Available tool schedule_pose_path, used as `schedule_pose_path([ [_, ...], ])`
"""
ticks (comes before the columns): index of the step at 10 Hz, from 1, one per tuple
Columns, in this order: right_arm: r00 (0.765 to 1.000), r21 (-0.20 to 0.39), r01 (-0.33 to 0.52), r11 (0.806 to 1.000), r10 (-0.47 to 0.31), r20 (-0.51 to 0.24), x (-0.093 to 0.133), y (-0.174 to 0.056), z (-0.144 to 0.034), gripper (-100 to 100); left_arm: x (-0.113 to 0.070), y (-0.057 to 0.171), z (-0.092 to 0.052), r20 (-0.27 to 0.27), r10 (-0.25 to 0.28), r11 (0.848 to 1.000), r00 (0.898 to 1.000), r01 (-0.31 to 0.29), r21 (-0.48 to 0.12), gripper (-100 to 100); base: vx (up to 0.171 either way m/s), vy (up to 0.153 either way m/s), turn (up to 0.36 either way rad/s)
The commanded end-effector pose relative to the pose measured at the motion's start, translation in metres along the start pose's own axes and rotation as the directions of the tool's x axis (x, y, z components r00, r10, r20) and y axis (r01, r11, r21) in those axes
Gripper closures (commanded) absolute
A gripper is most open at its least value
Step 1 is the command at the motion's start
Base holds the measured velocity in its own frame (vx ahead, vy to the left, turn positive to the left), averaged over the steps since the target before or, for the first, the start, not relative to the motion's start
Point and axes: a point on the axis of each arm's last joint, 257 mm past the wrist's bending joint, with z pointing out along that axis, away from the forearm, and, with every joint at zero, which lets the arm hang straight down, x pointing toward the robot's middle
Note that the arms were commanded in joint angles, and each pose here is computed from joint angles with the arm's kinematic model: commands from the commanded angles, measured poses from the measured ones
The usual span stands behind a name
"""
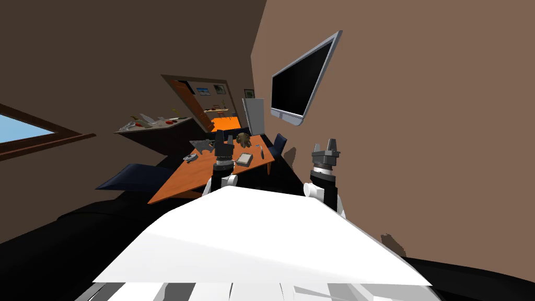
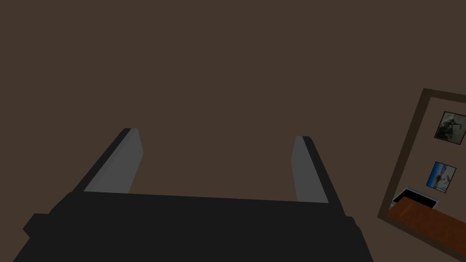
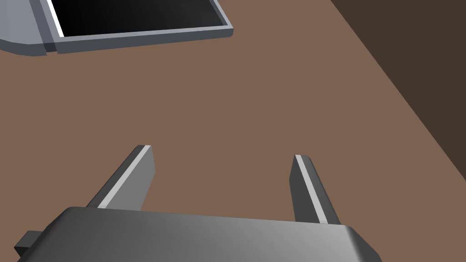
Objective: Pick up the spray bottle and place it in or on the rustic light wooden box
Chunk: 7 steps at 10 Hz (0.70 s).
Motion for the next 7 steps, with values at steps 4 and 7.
schedule_pose_path([
  [4,1.000,0.000,0.000,1.000,0.000,0.000,0.000,0.000,0.000,0,0.014,0.046,-0.014,-0.132,0.102,0.989,0.986,-0.116,-0.095,-100,0.037,-0.053,-0.046],
  [7,1.000,0.000,0.000,1.000,0.000,0.000,0.000,0.000,0.000,0,0.013,0.084,-0.029,-0.190,0.167,0.964,0.967,-0.201,-0.175,-100,0.055,-0.099,-0.052],
])
